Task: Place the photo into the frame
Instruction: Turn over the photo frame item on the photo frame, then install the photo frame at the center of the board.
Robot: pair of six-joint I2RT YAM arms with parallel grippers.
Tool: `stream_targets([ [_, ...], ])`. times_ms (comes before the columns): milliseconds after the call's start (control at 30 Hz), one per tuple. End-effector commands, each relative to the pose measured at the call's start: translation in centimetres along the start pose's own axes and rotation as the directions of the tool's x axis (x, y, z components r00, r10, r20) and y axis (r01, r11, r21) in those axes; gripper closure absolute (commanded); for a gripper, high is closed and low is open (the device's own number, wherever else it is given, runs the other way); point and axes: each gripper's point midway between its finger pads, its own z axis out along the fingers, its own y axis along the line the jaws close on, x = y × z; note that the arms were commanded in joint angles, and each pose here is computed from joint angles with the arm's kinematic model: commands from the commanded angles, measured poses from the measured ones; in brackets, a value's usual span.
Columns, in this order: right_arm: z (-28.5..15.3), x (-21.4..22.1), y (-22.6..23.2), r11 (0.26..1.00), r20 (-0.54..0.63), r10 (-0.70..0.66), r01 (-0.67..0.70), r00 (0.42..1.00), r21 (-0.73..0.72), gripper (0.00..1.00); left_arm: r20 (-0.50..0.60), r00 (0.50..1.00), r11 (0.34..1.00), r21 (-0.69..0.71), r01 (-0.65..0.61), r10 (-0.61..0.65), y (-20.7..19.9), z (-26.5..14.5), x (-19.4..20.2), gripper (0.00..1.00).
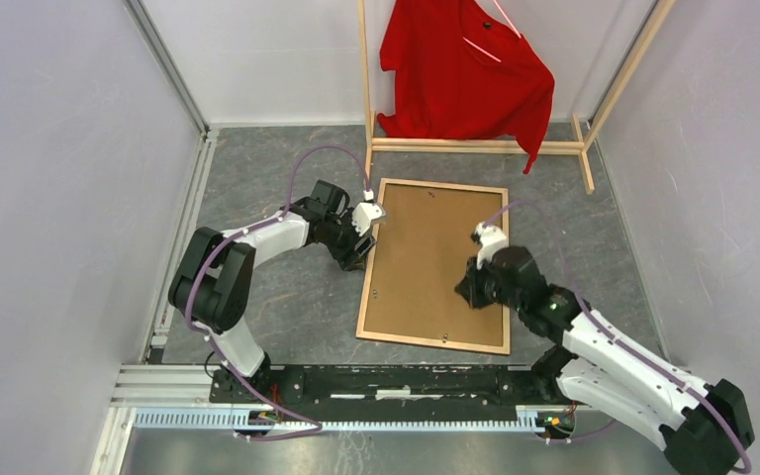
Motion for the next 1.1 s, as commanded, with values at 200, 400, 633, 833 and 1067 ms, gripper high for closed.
stream_targets([
  [200,0.0,9.1,2.7,0.995,-0.091,0.065,-0.071,0.994,-0.063,1.0,0.035,0.999,0.999,0.0,-0.033,0.033,-0.3,-1.1,-1.5,0.3],
  [400,0.2,10.9,3.4,0.992,-0.123,0.086,-0.097,0.989,-0.086,1.0,0.026,0.999,0.999,-0.005,-0.036,0.036,-0.3,-1.2,-1.1,0.31],
  [633,-0.3,11.5,3.5,0.987,-0.116,0.122,-0.133,0.986,-0.092,1.0,0.023,0.999,0.999,-0.006,-0.04,0.04,-0.5,-1.3,-0.8,0.32],
  [833,-0.7,11.9,3.9,0.981,-0.12,0.148,-0.161,0.982,-0.108,1.0,0.02,0.999,0.999,-0.003,-0.039,0.039,-0.6,-1.3,-0.6,0.33],
  [1067,-0.7,12.8,4.0,0.97,-0.134,0.194,-0.21,0.972,-0.12,0.93,0.015,0.999,0.999,-0.004,-0.043,0.043,-0.7,-1.3,-0.3,0.34],
])
